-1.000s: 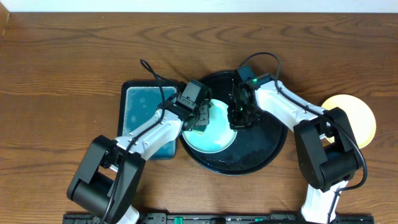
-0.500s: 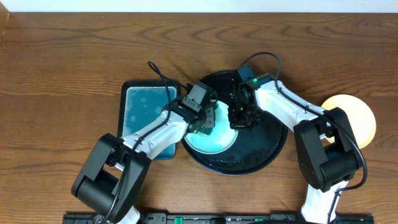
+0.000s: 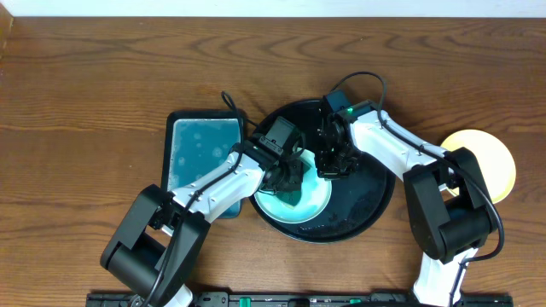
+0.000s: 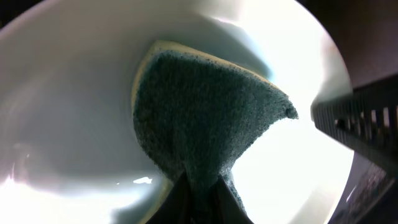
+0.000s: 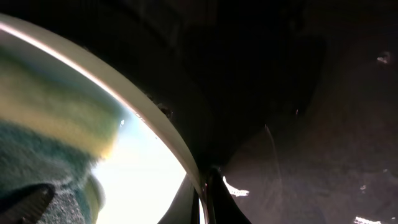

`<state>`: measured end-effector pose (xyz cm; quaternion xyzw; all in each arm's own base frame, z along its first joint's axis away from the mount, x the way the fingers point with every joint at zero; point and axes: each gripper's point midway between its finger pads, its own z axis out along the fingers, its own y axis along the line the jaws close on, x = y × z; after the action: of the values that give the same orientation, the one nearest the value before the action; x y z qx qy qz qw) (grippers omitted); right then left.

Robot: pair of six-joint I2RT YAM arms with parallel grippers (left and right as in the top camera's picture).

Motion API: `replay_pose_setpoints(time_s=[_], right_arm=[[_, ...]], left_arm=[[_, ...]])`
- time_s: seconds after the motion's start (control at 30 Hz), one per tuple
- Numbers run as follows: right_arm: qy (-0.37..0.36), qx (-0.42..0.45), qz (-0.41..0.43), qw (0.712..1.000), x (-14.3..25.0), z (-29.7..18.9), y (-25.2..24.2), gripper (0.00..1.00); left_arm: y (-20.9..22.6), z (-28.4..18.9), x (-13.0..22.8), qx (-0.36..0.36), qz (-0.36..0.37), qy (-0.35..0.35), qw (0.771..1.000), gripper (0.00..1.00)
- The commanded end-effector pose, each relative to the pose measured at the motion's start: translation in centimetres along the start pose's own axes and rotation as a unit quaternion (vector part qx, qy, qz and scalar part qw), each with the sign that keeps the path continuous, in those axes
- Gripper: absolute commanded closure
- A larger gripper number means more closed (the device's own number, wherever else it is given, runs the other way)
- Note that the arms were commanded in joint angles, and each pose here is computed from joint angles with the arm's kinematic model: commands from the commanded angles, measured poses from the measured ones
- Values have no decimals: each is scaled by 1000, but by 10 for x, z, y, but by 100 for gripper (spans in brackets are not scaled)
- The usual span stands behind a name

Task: Clean dirty plates on tray and stack at the side

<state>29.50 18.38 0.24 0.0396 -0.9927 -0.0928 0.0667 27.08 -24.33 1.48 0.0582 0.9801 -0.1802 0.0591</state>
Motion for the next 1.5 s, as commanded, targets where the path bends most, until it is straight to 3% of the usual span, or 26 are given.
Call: replay_pose_setpoints(time_s=[0.0, 0.43, 0.63, 1.0, 1.47], right_arm=[[9, 27, 6, 1000, 5, 11, -11, 99], [11, 47, 22, 999, 7, 10, -18, 99], [4, 52, 42, 998, 4, 10, -20, 99], [3, 51, 42, 998, 4, 10, -20, 99], [2, 51, 42, 998, 3, 10, -19, 99]], left_arm=[[4, 15, 39, 5, 8, 74, 997, 92], [57, 2, 2, -6, -82, 39, 996, 92], [88, -5, -26, -31, -139, -13, 990, 92], [51, -2, -58, 19, -127, -81, 988, 92], [-21, 12, -10, 83, -49, -5, 995, 92]])
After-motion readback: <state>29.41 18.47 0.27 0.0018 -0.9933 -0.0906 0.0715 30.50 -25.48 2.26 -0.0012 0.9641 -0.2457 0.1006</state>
